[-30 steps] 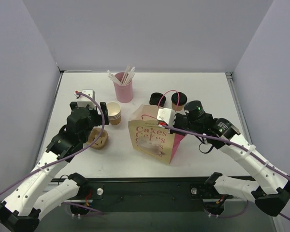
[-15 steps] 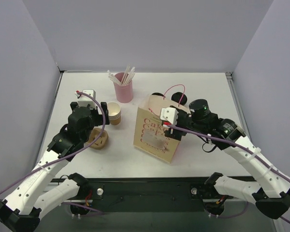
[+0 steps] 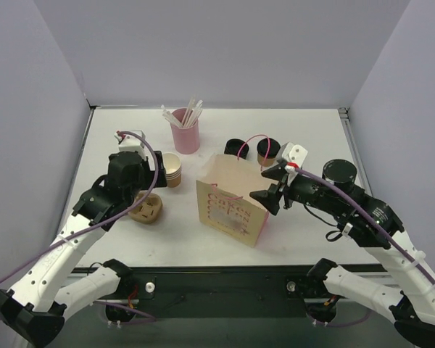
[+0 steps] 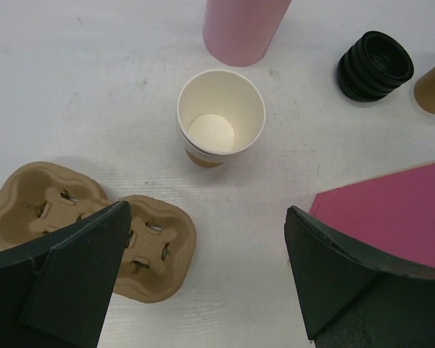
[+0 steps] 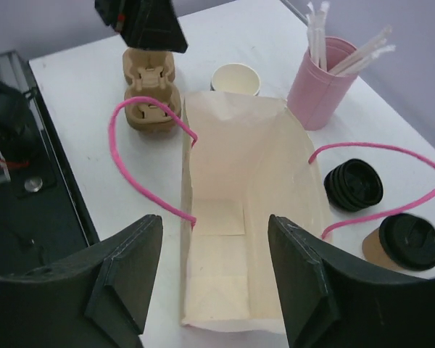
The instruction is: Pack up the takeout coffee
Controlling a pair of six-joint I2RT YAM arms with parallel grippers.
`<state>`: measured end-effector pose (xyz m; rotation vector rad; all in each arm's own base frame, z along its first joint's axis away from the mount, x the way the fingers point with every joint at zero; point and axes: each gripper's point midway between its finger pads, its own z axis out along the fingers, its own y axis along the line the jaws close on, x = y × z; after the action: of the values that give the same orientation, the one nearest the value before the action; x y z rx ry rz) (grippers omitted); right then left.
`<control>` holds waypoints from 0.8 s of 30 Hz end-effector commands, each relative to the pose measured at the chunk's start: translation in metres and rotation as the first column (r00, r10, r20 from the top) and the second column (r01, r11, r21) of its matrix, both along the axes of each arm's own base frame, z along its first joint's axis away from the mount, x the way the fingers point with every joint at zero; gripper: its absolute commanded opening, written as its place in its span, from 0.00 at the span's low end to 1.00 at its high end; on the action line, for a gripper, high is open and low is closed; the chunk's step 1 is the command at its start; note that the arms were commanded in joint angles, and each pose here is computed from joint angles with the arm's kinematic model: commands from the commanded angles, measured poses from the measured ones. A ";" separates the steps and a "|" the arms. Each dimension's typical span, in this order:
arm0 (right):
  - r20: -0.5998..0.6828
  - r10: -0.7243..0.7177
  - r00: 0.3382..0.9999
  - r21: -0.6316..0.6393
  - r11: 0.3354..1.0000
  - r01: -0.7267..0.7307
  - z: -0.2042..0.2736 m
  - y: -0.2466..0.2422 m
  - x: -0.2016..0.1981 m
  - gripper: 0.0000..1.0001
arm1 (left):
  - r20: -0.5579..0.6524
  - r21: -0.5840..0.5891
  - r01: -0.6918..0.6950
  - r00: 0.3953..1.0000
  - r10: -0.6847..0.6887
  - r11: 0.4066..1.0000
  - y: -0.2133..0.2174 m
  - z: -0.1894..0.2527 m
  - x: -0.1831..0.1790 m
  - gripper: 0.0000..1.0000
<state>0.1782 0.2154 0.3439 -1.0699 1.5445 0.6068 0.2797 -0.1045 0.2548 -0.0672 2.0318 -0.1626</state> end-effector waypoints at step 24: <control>-0.353 -0.564 0.747 0.285 0.695 0.660 0.073 -0.073 0.034 0.57 | -0.622 -0.030 -0.801 0.484 0.616 0.598 0.096 -0.088 -0.022 0.82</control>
<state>0.2184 0.1622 0.3860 -0.2188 1.8119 0.5570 0.2818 -0.0002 0.1753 -1.0110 2.3372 0.1108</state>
